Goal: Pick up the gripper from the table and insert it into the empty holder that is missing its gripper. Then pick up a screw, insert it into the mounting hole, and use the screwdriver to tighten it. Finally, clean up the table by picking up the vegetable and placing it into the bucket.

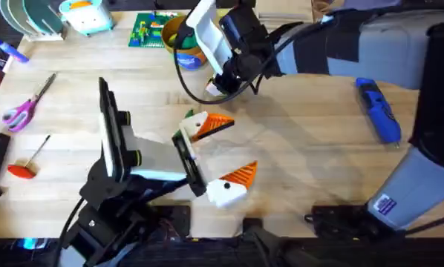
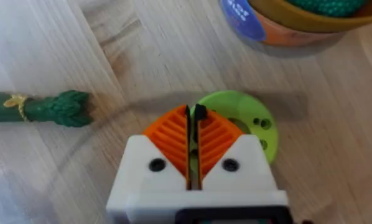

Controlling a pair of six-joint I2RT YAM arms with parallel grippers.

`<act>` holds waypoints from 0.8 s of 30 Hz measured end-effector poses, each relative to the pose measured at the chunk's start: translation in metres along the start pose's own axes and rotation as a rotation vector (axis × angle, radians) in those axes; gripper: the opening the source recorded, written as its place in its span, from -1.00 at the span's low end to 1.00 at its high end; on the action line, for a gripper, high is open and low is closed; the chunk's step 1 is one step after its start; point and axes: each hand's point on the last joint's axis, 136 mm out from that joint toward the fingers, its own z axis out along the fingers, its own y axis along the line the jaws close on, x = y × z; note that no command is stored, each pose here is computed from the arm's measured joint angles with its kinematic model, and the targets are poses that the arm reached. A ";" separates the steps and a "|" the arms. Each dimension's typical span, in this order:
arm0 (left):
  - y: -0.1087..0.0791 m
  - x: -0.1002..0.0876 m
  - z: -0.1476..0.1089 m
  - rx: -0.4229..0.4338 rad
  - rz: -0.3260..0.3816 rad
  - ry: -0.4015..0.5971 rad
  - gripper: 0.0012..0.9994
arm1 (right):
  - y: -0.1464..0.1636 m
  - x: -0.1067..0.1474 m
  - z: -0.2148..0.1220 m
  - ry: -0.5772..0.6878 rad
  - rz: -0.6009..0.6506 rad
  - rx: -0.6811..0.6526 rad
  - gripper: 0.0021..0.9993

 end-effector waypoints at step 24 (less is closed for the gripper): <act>0.000 0.000 0.000 0.000 0.000 0.000 0.99 | -0.002 0.004 -0.002 0.022 0.019 0.016 -0.33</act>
